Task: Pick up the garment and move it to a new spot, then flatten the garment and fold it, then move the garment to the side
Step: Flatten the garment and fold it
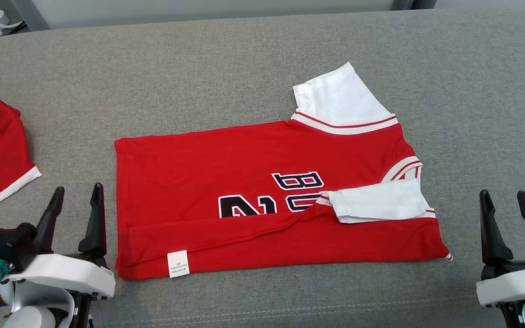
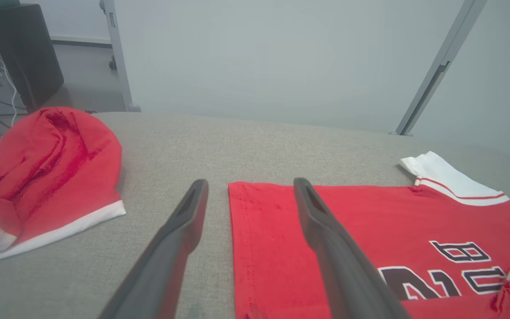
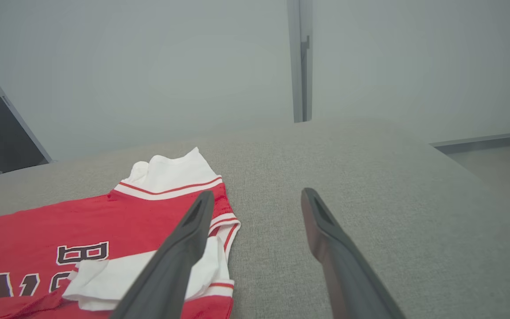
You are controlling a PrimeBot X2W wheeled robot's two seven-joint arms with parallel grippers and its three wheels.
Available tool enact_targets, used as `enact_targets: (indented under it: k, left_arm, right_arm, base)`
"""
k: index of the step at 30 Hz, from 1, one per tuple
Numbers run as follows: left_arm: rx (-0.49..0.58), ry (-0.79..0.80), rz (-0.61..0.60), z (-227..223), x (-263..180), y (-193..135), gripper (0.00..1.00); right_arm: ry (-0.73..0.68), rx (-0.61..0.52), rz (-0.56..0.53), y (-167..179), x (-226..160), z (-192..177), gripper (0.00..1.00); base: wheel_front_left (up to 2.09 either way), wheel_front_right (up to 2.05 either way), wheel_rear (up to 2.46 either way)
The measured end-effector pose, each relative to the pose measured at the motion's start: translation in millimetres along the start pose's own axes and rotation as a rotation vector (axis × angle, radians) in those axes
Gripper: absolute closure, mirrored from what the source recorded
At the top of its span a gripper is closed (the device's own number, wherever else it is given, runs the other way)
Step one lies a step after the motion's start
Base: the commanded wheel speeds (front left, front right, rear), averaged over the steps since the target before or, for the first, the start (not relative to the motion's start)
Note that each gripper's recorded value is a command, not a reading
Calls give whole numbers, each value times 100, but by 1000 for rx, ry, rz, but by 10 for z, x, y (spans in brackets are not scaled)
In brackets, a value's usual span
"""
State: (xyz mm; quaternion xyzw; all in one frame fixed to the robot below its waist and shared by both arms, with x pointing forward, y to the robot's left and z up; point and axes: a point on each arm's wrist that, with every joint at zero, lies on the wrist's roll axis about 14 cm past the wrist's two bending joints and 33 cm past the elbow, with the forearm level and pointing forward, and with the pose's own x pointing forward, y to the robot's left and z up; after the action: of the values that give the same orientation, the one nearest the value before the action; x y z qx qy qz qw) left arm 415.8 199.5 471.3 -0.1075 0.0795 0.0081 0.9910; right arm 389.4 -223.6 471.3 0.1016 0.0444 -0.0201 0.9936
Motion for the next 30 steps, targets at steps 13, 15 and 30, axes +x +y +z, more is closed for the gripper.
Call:
enact_targets:
  k: [13, 15, 30]
  left_arm:
    - [69, -142, -44, 381, 229, -187, 0]
    - [70, -125, -46, 337, 246, -194, 0]
    - [65, 0, -120, 145, 690, -316, 0]
  right_arm:
    - [-198, -72, 43, 172, 170, 430, 0]
    - [-191, -66, 46, 195, 202, 397, 0]
    - [-102, -77, 100, 136, 1023, 294, 0]
  base:
    - [0, 0, 0]
    - [0, 0, 0]
    - [0, 0, 0]
